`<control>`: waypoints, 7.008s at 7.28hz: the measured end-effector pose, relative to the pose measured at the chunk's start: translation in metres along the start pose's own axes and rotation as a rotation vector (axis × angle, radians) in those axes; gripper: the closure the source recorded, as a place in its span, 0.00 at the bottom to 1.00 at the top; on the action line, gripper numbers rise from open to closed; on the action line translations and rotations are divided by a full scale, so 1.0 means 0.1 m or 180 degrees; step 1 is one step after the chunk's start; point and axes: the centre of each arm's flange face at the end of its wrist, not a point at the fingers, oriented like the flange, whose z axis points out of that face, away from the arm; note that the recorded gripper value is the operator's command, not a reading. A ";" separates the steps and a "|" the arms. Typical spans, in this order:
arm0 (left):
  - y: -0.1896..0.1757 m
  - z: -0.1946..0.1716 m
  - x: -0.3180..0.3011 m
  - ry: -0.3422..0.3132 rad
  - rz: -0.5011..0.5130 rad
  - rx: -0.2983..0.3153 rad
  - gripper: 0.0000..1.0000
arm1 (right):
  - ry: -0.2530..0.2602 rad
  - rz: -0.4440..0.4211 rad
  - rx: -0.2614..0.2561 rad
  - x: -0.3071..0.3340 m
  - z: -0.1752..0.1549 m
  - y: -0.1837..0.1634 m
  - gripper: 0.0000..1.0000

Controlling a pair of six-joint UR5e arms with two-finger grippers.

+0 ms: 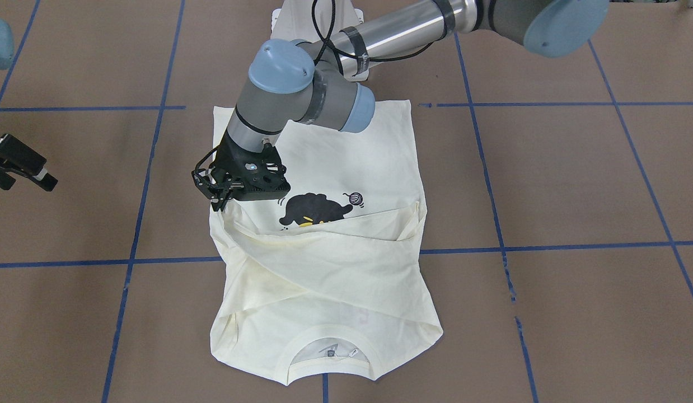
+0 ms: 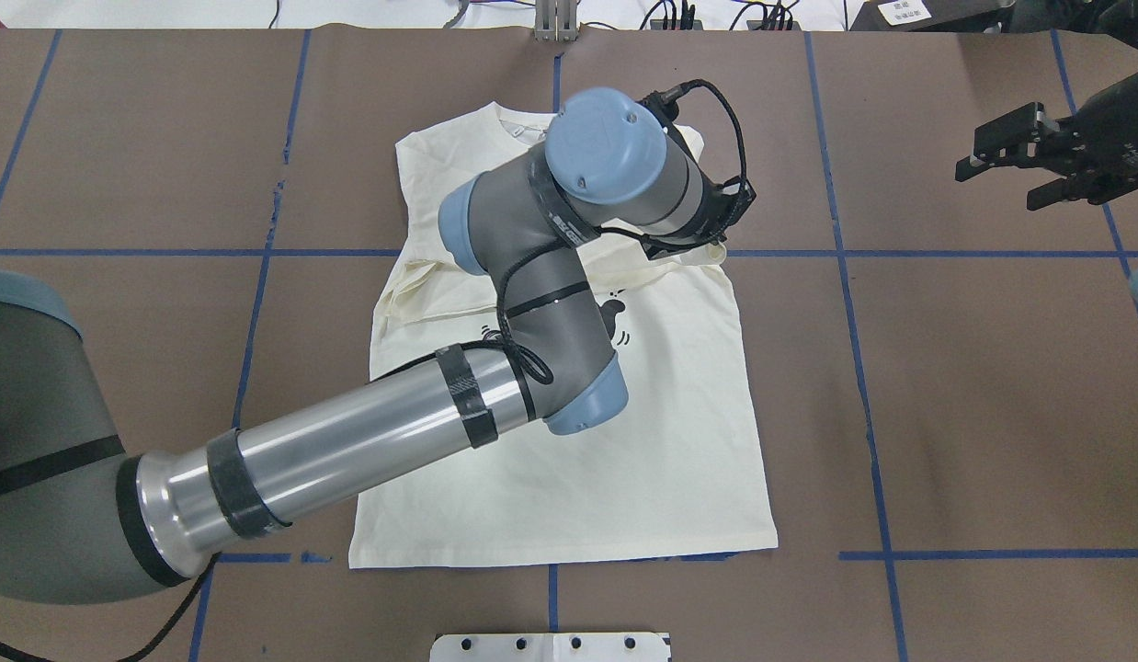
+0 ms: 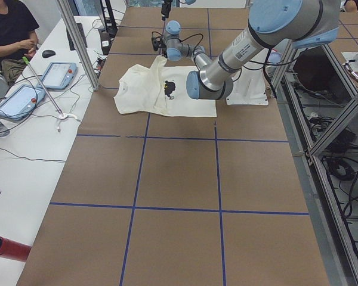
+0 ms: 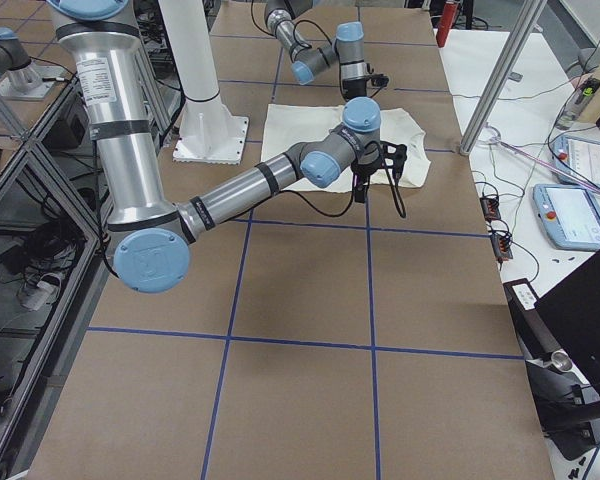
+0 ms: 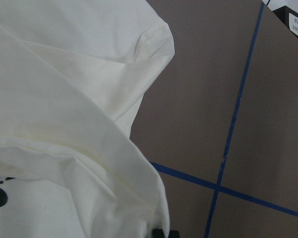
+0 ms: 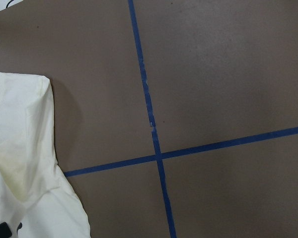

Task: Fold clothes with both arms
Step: 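Fold the held sleeve with the left gripper across the shirt body and release, then lower both grippers toward the shirt's side edges near the hem, then position both grippers at the hem corners nearest the robot and grasp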

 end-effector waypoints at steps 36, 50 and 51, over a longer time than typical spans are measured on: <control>-0.40 -2.47 -2.54 -0.0686 0.0565 0.0023 0.18 | 0.0684 0.1211 0.0525 -1.34 1.92 4.05 1.00; 1.39 -1.87 -3.87 -0.2086 -0.0024 -0.0157 0.74 | 0.0762 0.1064 0.0395 -1.30 1.69 4.32 1.00; 1.42 -1.87 -3.88 -0.2094 -0.0033 -0.0164 0.74 | 0.0759 0.1064 0.0393 -1.30 1.69 4.33 1.00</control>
